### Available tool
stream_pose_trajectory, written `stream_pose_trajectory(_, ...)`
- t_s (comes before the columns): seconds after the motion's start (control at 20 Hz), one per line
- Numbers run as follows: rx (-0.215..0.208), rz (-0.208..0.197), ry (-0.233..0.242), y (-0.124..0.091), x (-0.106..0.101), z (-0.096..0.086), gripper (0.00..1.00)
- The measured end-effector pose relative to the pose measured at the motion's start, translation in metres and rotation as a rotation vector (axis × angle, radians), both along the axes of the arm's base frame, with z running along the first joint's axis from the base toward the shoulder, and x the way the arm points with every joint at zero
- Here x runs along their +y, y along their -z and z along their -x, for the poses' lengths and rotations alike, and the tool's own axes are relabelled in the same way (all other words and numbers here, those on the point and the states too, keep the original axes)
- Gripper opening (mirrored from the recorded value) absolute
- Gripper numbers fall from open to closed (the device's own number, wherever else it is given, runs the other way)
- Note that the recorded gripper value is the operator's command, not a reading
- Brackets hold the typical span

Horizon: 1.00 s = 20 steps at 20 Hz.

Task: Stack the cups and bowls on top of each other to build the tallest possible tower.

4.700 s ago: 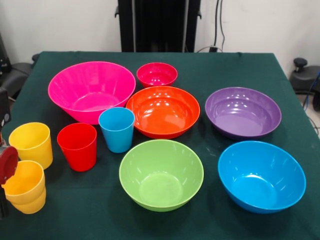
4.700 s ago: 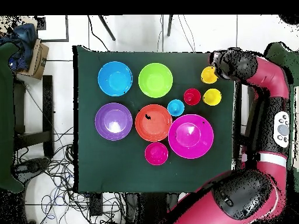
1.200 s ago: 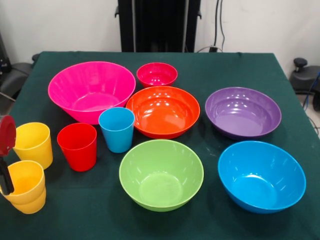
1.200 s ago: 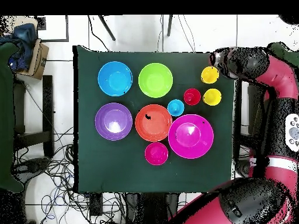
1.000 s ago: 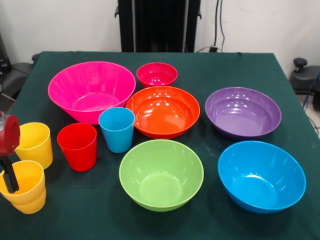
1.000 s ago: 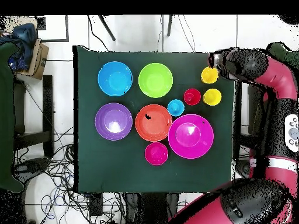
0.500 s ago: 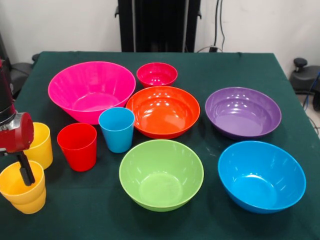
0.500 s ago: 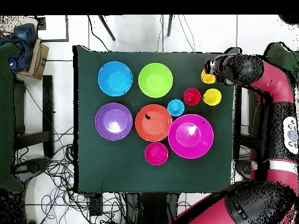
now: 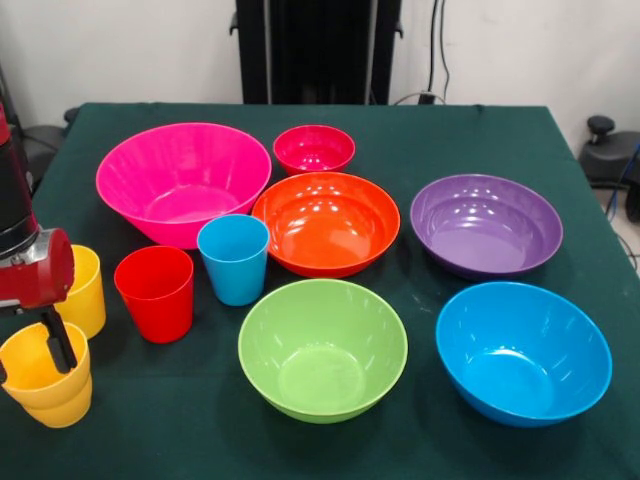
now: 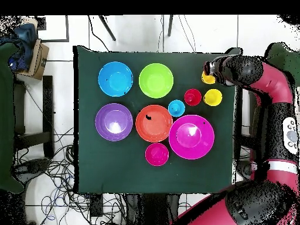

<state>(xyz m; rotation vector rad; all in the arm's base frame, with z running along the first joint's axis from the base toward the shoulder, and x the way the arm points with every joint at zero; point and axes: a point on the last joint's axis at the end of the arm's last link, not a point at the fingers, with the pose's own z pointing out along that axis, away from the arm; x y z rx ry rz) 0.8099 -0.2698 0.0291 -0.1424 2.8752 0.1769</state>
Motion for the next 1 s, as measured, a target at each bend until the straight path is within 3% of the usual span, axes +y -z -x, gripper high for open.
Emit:
stream_pose_trajectory(0.45,0.014,-0.013,-0.001,0.017,0.005,0.005,1.0)
stream_pose_trajectory(1.0,-0.023,-0.008,0.008,0.021,0.006,0.0,1.0)
